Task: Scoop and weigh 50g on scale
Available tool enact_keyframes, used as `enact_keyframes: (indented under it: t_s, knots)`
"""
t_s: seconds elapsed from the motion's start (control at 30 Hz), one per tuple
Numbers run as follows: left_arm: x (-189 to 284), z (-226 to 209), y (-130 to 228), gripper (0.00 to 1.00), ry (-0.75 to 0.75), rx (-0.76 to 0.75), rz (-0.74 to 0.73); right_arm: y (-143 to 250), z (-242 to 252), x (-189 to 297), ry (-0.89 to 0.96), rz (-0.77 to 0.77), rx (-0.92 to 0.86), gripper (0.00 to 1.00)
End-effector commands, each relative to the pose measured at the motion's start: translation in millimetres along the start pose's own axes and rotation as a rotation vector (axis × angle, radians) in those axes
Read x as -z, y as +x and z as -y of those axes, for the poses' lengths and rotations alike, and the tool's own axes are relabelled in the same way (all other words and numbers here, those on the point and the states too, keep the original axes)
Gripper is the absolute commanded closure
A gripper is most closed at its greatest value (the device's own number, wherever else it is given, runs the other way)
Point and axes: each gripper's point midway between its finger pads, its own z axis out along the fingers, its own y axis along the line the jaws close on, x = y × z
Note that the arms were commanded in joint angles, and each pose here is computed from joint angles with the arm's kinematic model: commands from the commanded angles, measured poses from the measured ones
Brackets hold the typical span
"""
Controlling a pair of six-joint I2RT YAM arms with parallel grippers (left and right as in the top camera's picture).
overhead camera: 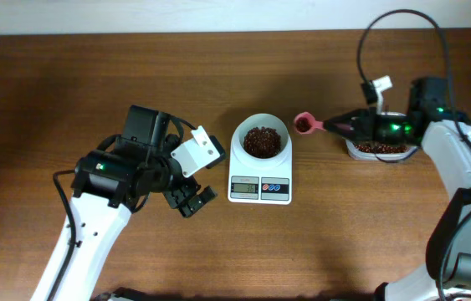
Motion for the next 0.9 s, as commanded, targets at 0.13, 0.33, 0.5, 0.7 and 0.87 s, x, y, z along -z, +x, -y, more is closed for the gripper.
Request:
enact_keyframes:
  t_s: [0.13, 0.33, 0.5, 0.7, 0.87]
  knots:
    - [7, 0, -6, 0.01, -0.005, -0.025, 0.028, 7, -12, -45, 0.026, -0.086, 0.155, 0.96]
    - [7, 0, -6, 0.01, -0.005, -0.025, 0.028, 2, -1, -67, 0.175, -0.099, 0.37, 0.96]
    - [7, 0, -6, 0.01, -0.005, -0.025, 0.028, 1, -12, -72, 0.278, -0.105, 0.507, 0.96]
    - [7, 0, -6, 0.01, -0.005, -0.025, 0.028, -2, -31, -75, 0.525, -0.086, 0.706, 0.96]
    - [7, 0, -6, 0.01, -0.005, -0.025, 0.028, -2, -54, -73, 0.583, -0.059, 0.805, 0.96]
